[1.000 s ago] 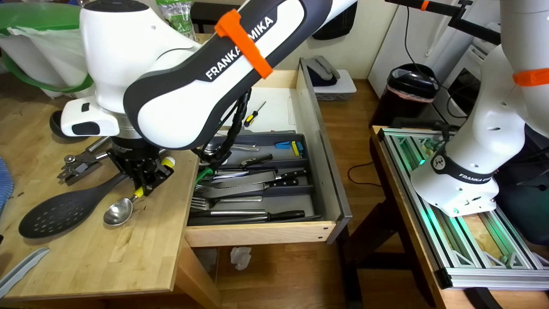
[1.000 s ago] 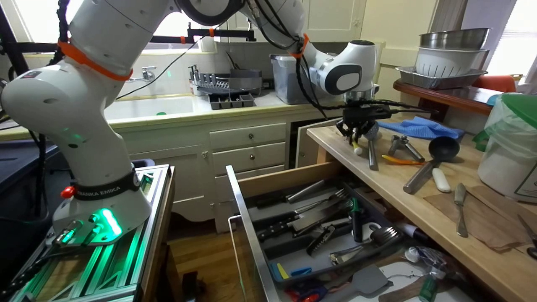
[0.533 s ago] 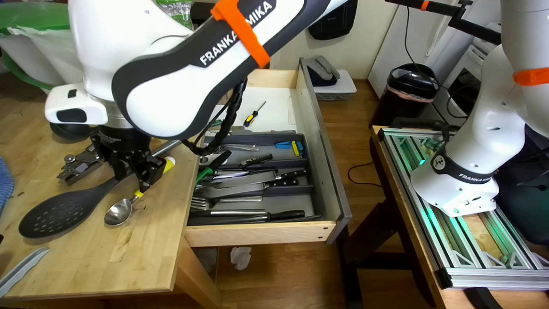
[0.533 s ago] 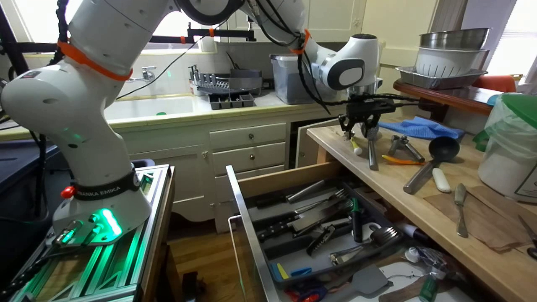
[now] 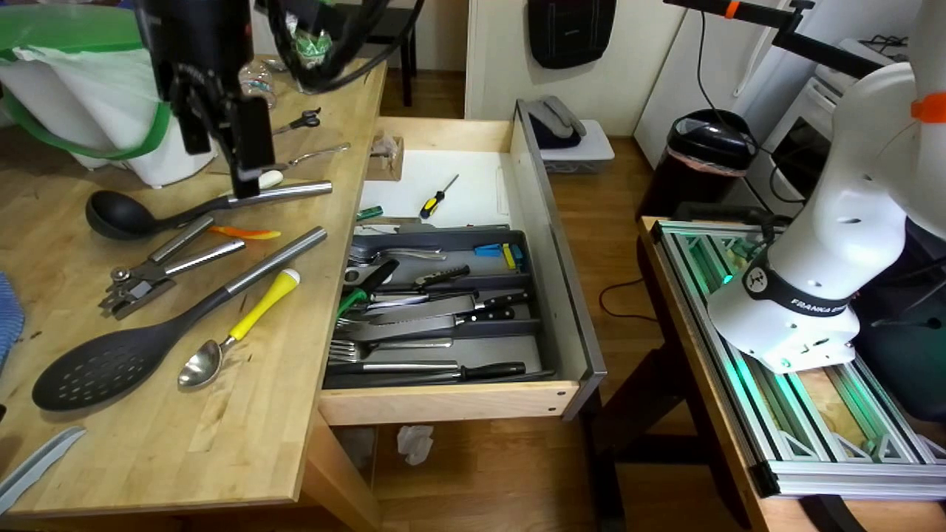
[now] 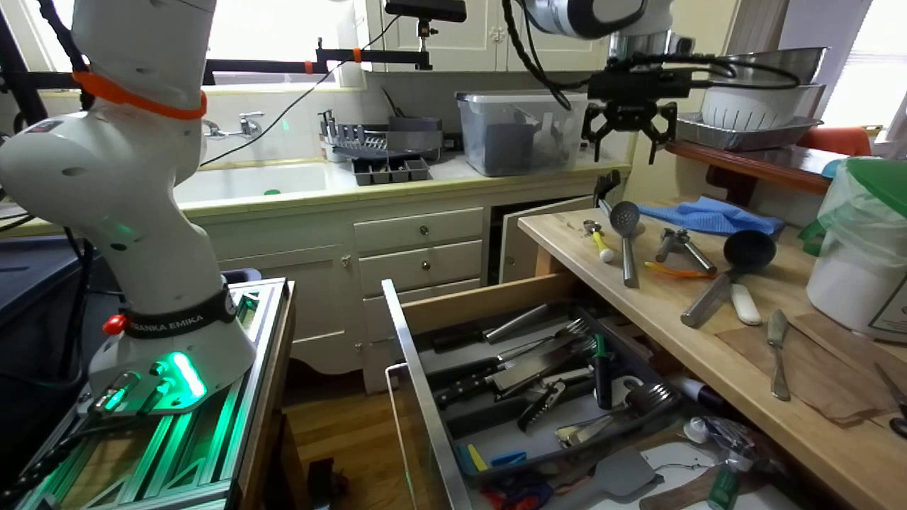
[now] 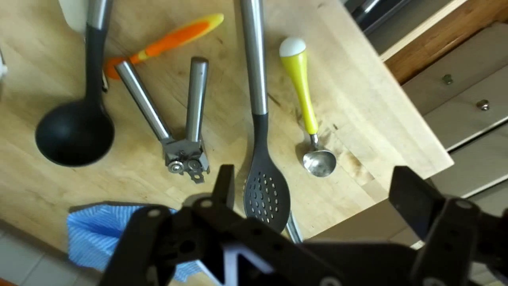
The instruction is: Pick up the spoon from the drawer and put it on the counter
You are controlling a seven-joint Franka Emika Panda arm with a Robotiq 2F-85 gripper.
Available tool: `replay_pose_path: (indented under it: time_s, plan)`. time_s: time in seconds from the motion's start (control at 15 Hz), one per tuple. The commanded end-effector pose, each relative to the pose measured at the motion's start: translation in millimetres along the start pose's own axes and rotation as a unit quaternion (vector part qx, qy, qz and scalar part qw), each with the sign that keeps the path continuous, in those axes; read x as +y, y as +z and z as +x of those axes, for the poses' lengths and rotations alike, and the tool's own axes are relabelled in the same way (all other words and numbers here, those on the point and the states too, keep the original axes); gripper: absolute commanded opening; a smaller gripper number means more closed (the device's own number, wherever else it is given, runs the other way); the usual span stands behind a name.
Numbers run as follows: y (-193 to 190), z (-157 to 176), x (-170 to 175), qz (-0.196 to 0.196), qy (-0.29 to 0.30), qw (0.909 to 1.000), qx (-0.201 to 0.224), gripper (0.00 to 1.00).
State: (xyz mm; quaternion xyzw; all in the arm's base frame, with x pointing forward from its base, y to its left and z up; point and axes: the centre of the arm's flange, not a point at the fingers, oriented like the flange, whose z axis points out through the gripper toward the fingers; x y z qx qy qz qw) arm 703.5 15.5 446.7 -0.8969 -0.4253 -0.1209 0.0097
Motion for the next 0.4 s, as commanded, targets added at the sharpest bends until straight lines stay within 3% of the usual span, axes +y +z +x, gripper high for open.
replay_pose_path:
  time_s: [0.0,0.07,0.2,0.33]
  plan:
    - [-77,-23,-31,0.086,0.027,0.9958,-0.013,1.0]
    - [-45,-13,-11,0.038,0.024,0.9988,-0.018,1.0]
    - [-78,-15,-26,0.064,0.023,0.9976,-0.011,1.0]
    - [-84,-14,-31,0.067,0.021,0.9975,-0.008,1.0]
